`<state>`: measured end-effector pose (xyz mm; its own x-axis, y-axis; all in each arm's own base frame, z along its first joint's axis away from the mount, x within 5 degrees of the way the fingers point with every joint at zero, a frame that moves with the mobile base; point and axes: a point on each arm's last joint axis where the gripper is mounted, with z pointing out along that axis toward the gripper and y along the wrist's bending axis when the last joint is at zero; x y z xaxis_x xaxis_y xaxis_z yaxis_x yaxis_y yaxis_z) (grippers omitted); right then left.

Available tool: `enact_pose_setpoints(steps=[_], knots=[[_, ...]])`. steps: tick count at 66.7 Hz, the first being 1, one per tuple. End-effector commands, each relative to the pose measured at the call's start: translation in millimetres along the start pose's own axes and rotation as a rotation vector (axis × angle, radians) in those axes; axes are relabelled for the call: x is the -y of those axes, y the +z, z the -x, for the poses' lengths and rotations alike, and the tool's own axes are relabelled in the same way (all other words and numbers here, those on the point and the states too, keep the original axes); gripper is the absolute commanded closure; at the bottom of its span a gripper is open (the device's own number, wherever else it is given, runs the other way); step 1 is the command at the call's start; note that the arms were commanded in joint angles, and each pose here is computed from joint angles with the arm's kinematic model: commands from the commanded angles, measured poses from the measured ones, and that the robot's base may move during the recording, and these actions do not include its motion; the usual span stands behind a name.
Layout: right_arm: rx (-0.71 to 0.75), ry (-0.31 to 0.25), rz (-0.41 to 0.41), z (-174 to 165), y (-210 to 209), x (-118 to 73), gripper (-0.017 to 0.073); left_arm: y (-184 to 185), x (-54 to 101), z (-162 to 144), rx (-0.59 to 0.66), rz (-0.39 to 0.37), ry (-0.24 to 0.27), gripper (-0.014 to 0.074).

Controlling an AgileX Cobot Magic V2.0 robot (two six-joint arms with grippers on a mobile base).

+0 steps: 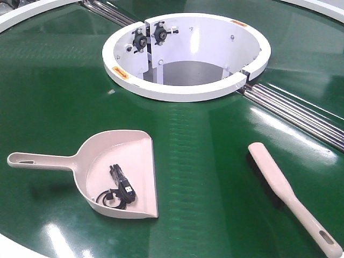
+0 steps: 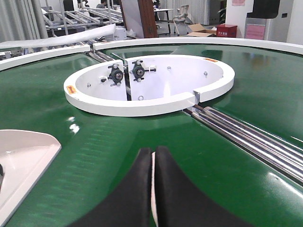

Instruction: Clean and inspect green conveyor with broom and dustpan

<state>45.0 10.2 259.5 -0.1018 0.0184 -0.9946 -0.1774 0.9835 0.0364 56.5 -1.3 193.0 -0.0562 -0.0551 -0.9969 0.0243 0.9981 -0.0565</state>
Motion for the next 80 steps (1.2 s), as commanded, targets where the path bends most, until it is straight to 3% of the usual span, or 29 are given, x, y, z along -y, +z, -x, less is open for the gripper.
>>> enact_pose_setpoints(steps=[1, 42, 51, 64, 71, 80], knots=[[0.085, -0.001, -0.009, 14.2, -1.4, 0.3, 0.0569, 0.4, 0.1, -3.7, 0.049, -0.005, -0.017, 0.0601], [0.085, -0.001, -0.009, 14.2, -1.4, 0.3, 0.0569, 0.5, 0.1, -3.8, 0.048, -0.005, -0.017, 0.0601], [0.081, -0.106, -0.072, 14.1, -1.7, 4.7, 0.0569, 0.5, 0.1, -3.8, 0.048, -0.005, -0.017, 0.0601], [0.082, -0.061, -0.2, 0.3, 3.5, 12.1, 0.0569, 0.5, 0.1, -3.8, 0.048, -0.005, -0.017, 0.0601], [0.045, -0.053, -0.197, -29.4, 13.7, 14.4, 0.0569, 0.5, 0.1, -3.8, 0.048, -0.005, -0.017, 0.0601], [0.066, 0.008, -0.19, -64.3, 17.4, 15.2, 0.0569, 0.5, 0.1, -3.8, 0.048, -0.005, -0.017, 0.0601]])
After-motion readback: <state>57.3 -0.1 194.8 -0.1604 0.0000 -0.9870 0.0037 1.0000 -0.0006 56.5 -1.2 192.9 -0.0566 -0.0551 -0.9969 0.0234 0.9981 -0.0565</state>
